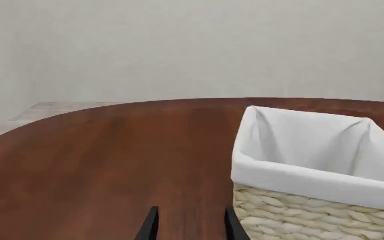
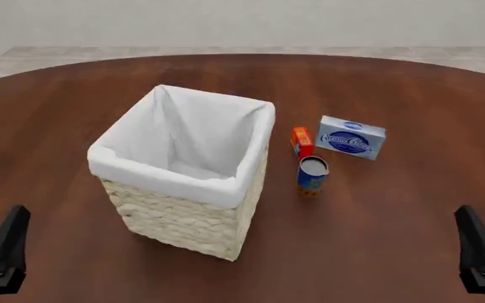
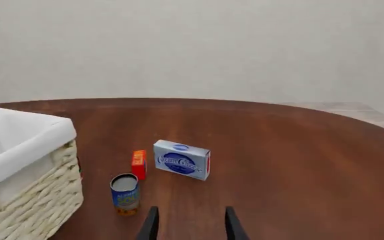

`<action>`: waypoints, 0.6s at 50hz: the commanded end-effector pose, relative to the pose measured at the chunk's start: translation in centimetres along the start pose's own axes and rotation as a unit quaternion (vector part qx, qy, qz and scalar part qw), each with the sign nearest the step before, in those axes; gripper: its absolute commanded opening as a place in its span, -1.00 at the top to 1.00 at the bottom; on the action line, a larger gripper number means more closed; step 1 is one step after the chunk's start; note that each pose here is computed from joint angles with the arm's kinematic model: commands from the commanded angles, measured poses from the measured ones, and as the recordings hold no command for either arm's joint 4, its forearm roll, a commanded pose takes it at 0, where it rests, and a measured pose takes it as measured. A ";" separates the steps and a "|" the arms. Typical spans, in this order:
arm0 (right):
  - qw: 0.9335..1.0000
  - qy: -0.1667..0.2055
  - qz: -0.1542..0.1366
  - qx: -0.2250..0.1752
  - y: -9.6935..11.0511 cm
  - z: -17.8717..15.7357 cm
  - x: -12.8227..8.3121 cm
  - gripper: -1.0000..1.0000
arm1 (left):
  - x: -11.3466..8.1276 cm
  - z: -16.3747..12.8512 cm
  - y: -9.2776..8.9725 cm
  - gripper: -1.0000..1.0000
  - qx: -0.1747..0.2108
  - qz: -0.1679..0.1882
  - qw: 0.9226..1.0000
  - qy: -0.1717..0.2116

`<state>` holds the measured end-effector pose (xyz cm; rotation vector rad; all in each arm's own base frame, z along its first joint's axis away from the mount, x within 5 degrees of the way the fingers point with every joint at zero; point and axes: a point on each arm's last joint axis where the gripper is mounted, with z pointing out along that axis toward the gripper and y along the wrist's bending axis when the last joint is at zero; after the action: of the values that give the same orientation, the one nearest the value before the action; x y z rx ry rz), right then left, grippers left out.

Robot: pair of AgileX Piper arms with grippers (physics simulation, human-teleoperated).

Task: Pick up the alphabet soup and put it in the basket.

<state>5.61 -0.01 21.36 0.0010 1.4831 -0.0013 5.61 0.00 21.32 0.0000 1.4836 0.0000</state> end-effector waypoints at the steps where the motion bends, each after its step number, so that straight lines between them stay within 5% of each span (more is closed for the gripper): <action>1: 1.000 -0.001 -0.002 0.002 0.0 0.0 -0.1 -1.00 | 0.0 0.0 0.0 -1.00 0.000 0.000 1.000 0.000; 30: 1.000 0.011 -0.005 -0.011 0.1 1.2 -1.1 -1.00 | 0.0 0.0 0.0 -1.00 0.000 0.000 1.000 0.000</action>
<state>5.95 -0.01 21.94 -0.0057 1.4941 -0.0098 5.61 0.00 21.32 0.0000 1.4836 0.0000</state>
